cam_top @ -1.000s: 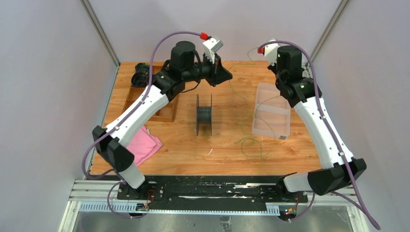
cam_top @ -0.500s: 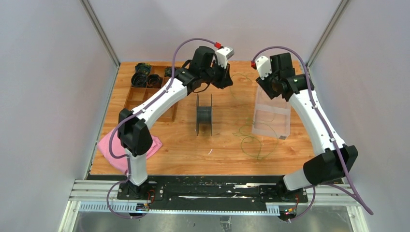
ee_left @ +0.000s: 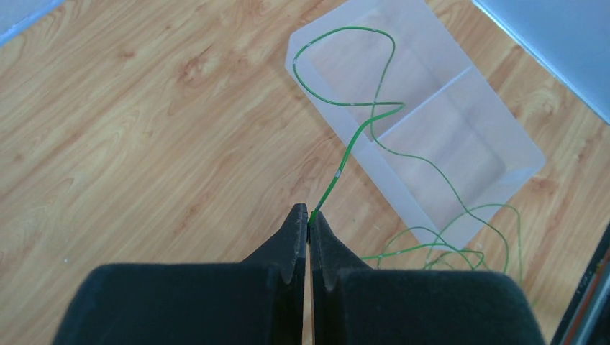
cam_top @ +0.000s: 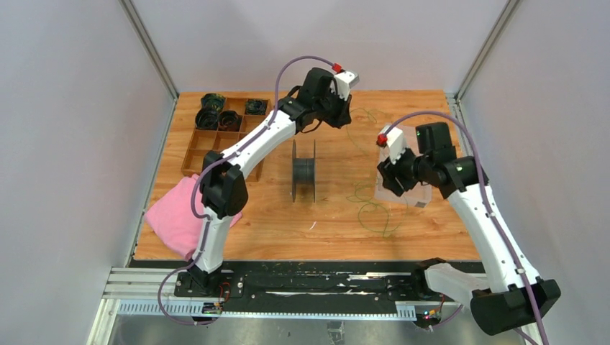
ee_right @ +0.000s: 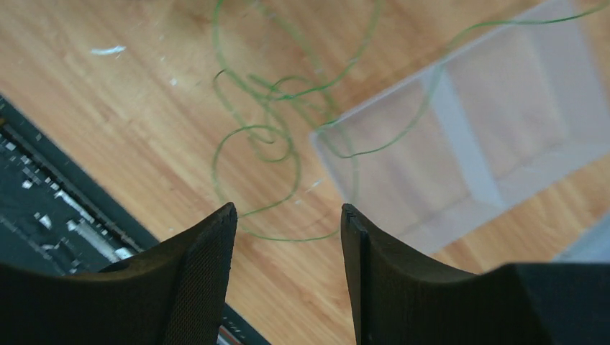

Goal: Wrap the cables
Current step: Adjust the cable at the center of the board.

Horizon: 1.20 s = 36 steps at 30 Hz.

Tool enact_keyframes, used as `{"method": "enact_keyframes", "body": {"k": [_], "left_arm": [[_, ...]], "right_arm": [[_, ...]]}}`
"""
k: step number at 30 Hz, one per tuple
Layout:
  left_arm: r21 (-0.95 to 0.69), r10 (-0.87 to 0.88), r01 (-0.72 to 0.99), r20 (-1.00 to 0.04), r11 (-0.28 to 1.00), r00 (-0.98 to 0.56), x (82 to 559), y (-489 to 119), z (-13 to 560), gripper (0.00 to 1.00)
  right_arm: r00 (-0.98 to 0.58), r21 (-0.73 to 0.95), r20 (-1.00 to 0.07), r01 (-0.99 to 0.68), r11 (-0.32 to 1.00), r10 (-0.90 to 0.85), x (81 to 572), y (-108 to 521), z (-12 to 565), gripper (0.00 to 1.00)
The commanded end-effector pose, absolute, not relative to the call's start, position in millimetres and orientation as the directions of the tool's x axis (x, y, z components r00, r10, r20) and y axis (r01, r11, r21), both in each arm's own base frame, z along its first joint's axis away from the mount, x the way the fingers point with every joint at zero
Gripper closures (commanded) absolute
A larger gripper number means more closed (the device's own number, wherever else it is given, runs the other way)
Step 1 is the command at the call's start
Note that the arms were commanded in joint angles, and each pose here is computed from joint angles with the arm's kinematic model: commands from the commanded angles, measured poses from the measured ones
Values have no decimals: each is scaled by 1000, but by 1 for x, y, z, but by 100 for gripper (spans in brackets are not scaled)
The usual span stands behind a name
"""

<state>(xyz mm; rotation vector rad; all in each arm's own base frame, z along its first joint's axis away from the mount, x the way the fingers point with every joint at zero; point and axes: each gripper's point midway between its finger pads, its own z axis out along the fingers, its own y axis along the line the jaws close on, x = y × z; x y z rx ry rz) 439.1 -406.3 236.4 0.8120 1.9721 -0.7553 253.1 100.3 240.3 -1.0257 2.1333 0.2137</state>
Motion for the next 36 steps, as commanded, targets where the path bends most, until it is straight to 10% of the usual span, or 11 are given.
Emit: {"method": "enact_keyframes", "body": {"k": [1, 18, 36], "left_arm": [[-150, 296, 778, -868, 611, -400, 451, -410, 226, 97], [-181, 208, 779, -905, 600, -371, 462, -381, 277, 42], [-153, 149, 806, -947, 572, -286, 405, -311, 349, 33]], "right_arm": [[-394, 16, -708, -838, 546, -585, 226, 133, 195, 45], [-437, 87, -641, -858, 506, -631, 254, 154, 110, 45], [-336, 64, -648, -918, 392, -683, 232, 170, 105, 49]]}}
